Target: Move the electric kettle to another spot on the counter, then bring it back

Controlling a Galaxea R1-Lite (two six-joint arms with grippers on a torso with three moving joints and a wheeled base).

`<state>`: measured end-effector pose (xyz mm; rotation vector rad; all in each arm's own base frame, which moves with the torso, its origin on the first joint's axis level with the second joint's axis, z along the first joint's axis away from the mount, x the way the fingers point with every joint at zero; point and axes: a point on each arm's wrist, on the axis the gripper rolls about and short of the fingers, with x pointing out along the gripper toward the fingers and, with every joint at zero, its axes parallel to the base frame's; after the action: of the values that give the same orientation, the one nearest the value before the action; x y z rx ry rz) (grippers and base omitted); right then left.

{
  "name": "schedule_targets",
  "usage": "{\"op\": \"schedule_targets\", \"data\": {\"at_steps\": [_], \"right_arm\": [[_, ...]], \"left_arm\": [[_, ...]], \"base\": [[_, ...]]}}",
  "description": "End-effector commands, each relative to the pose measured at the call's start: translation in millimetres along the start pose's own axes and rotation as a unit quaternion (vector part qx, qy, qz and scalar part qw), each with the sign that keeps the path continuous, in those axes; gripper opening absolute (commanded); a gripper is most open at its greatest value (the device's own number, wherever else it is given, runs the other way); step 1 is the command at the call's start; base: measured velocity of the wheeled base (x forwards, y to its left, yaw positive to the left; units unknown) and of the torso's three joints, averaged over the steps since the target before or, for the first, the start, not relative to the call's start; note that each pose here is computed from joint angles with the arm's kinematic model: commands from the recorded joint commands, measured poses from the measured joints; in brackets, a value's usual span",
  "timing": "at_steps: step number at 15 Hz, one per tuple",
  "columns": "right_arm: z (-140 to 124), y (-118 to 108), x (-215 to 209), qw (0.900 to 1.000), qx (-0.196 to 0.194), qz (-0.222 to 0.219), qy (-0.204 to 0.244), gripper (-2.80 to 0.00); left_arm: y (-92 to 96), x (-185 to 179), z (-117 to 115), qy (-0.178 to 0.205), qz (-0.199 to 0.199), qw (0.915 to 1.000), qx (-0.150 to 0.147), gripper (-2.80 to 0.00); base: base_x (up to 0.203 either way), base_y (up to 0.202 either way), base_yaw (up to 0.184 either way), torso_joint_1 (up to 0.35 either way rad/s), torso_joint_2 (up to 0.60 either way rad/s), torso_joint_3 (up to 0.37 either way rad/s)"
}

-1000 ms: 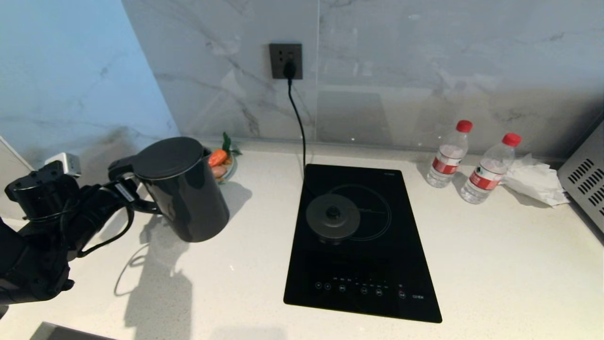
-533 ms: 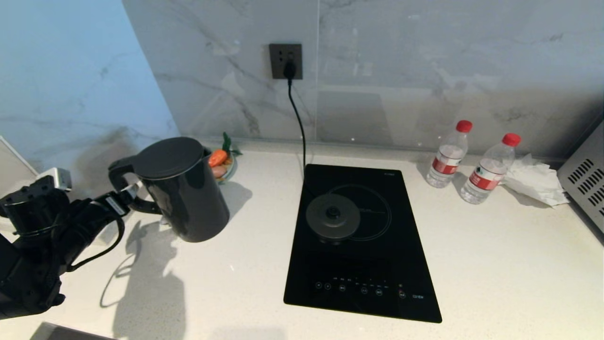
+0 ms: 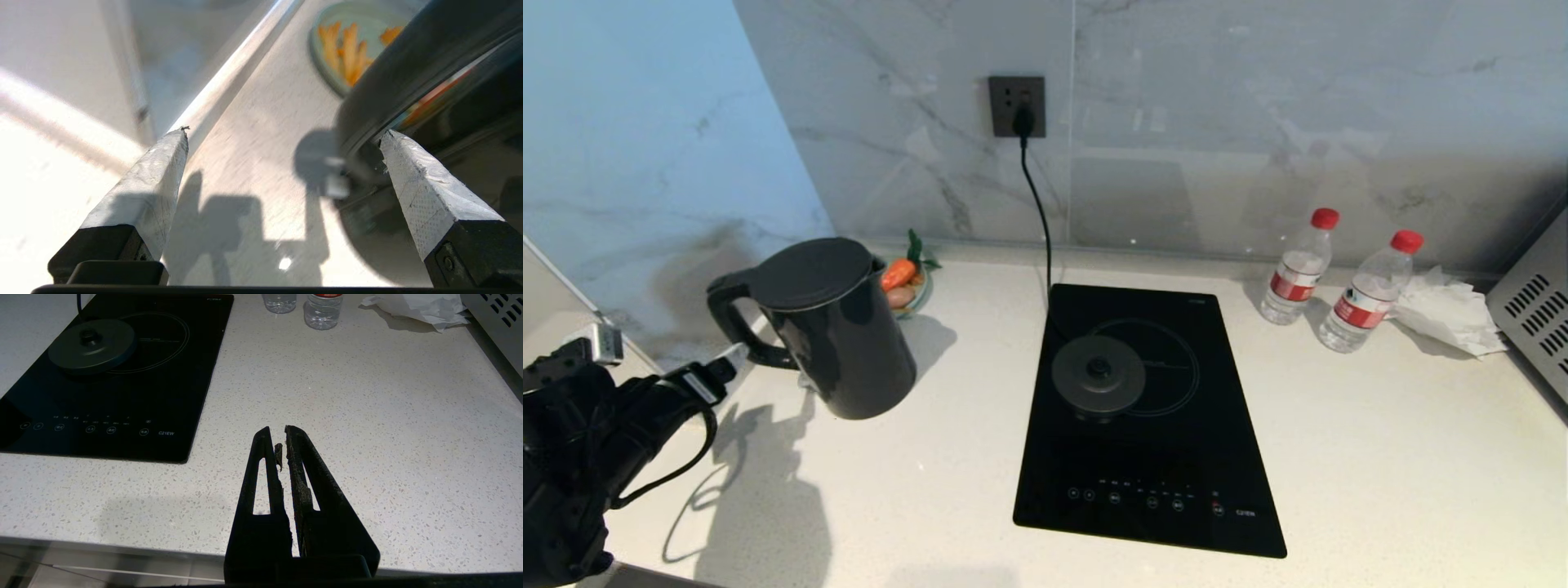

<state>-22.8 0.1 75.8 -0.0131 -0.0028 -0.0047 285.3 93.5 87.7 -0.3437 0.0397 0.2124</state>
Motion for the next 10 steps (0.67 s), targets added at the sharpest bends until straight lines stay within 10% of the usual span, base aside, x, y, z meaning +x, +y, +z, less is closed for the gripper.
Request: {"op": "schedule_targets", "data": {"at_steps": [1,8,9,10], "right_arm": [[0.4,0.0,-0.1,1.000,0.000,0.000,-0.001,-2.80],[0.0,0.0,0.0,1.000,0.000,0.000,0.000,-2.80],[0.2,0.0,0.0,1.000,0.000,0.000,-0.001,-2.80],[0.4,0.0,-0.1,1.000,0.000,0.000,-0.001,-2.80]], "left_arm": [[3.0,-5.2,-4.9,0.011,0.003,0.9999,-0.003,0.00],[-8.6,-19.0,12.0,-0.014,-0.017,0.9998,0.002,0.00],[-12.3,-24.9,12.1,-0.010,-0.027,0.9996,0.002,-2.80],[-17.0,-28.0,9.2,-0.002,-0.036,0.9993,0.002,-2.80]], "base": [[0.000,0.000,0.000,0.000,0.00,0.000],[0.000,0.000,0.000,0.000,0.00,0.000],[0.000,0.000,0.000,0.000,0.00,0.000],[0.000,0.000,0.000,0.000,0.00,0.000]]}}
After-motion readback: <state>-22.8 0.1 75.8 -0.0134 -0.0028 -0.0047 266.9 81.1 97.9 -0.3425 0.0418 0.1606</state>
